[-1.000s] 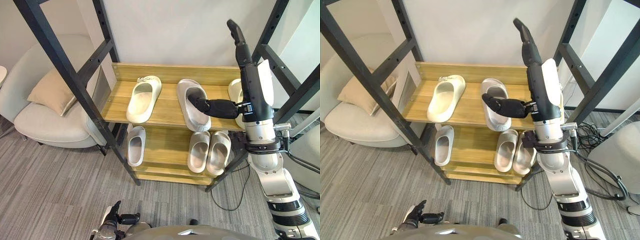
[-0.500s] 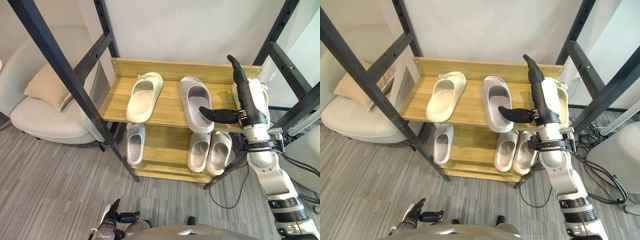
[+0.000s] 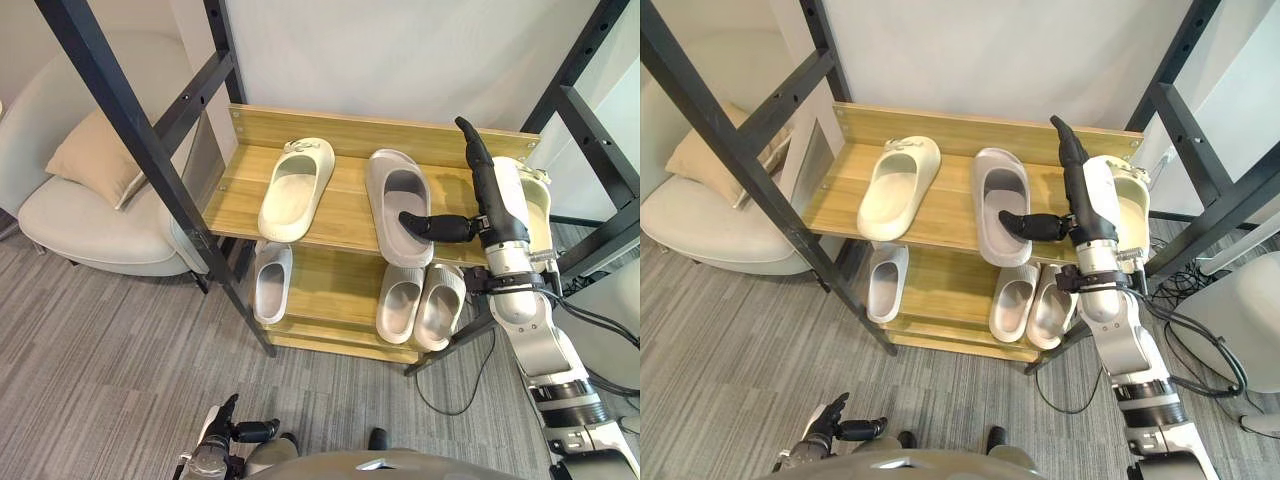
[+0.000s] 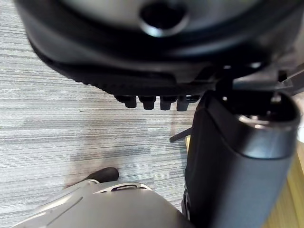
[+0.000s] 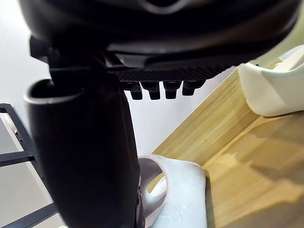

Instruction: Organize the slippers on the shoe rack

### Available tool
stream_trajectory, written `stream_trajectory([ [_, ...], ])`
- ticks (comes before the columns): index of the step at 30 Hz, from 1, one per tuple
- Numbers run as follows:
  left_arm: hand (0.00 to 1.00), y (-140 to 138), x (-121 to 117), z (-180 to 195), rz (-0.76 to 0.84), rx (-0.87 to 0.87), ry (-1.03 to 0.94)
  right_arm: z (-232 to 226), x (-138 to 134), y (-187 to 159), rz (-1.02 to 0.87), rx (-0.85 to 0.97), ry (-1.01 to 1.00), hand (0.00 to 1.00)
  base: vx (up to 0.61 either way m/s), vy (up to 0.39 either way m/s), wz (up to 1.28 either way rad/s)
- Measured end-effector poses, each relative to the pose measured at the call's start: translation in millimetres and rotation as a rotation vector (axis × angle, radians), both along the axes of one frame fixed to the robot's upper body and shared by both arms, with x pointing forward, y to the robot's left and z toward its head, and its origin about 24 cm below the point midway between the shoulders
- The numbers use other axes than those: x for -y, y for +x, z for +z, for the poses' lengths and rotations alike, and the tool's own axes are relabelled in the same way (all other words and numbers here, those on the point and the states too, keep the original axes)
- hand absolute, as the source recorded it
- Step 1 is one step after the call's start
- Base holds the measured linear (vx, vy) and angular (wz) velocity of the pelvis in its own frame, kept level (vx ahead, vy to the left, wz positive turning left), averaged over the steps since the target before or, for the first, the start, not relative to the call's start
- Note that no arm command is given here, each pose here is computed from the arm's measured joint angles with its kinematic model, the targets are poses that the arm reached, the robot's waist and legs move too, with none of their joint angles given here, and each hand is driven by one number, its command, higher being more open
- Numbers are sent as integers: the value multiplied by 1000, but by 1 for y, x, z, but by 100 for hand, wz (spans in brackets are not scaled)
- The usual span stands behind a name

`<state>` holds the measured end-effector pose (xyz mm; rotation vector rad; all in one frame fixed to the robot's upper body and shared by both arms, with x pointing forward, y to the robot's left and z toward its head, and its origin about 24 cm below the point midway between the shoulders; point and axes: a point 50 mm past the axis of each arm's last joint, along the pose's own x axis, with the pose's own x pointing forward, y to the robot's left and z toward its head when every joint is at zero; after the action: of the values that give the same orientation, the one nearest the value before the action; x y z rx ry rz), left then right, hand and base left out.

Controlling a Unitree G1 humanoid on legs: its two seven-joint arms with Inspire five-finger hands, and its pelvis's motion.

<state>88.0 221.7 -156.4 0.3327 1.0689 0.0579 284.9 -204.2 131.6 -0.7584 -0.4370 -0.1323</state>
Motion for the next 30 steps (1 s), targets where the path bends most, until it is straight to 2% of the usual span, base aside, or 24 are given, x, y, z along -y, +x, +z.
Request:
stream_trajectory([
  [1,100,0,0,0,-1,2,0,1,-1,3,4,-2,6,100,0,0,0],
  [2,100,1,-1,0,0,3,1,1,-3,7,13,-7,14,0,0,0,0],
  [13,100,3,-4,2,6,17,-2,-3,-21,31,124,-97,69,0,0,0,0],
  [17,100,5,-4,3,5,26,-1,5,-21,38,121,-76,62,0,0,0,0],
  [30,100,6,-5,3,18,31,-7,13,-20,33,156,-59,21,0,2,0,1],
])
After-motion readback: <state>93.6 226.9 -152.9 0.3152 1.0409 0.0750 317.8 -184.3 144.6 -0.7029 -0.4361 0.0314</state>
